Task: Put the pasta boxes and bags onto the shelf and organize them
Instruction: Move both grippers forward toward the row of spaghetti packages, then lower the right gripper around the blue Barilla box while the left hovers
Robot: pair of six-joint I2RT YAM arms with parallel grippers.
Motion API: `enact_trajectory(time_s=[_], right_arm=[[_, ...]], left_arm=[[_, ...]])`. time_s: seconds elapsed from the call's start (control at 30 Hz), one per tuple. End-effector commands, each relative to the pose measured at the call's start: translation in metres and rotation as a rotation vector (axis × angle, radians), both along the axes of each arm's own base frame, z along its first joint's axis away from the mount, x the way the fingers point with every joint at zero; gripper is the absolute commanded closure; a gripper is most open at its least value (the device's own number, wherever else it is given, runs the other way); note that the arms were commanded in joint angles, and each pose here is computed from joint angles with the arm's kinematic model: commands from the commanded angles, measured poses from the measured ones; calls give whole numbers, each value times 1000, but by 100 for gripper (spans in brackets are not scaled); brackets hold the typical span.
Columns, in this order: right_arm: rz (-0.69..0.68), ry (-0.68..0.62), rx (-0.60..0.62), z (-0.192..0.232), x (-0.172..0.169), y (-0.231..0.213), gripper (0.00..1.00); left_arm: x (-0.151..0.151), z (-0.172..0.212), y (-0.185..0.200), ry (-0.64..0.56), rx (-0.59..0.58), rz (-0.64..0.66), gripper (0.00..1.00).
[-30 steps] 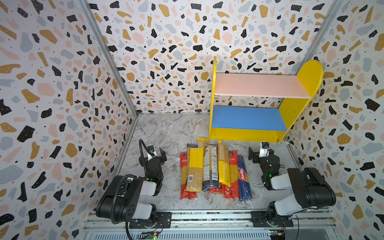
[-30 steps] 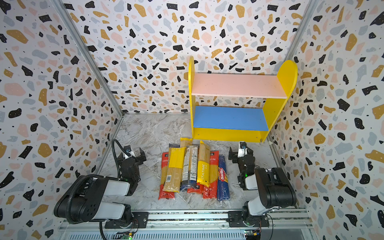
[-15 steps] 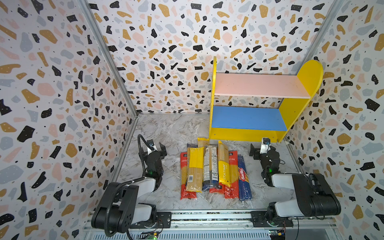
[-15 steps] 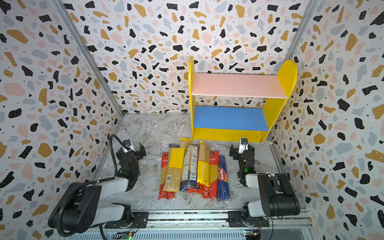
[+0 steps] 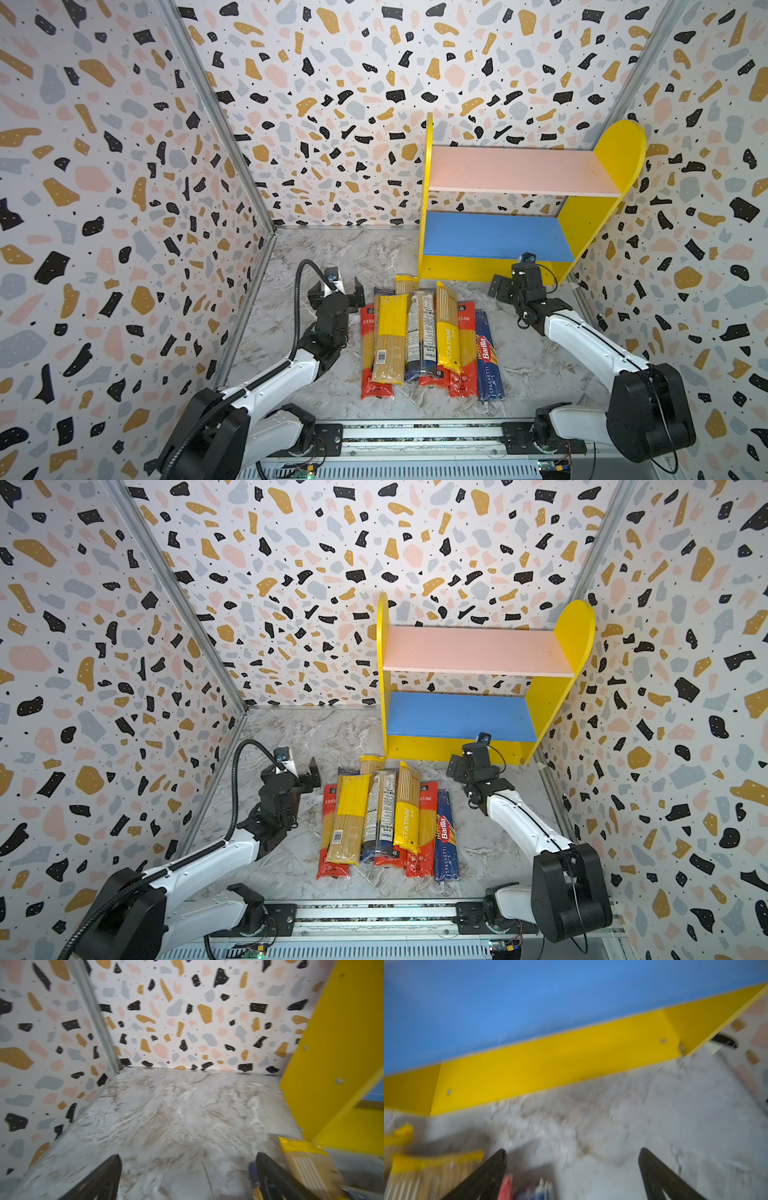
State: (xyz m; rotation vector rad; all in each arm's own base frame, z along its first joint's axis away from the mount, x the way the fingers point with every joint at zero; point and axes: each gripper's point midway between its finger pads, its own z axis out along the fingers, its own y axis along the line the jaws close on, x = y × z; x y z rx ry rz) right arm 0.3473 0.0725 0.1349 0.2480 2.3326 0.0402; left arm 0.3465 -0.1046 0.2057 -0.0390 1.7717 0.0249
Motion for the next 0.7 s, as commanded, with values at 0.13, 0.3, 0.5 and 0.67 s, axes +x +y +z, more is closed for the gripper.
enact_trajectory(time_s=[0.13,0.3,0.5,0.67], right_arm=[[24,296,29,-30,-137,31,1],[19,345,92,-44,-184,33,2],[-9,421,-12,-58,-211,23,3],[-37,467,-110,-61,-216,22,2]], left_arm=[[-43,11,-70,78,-125,-219,1],[-71,20,-96,87,-114,-279,1],[-87,31,-107,71,-95,-305,1],[-89,35,-112,78,-102,-325,0]])
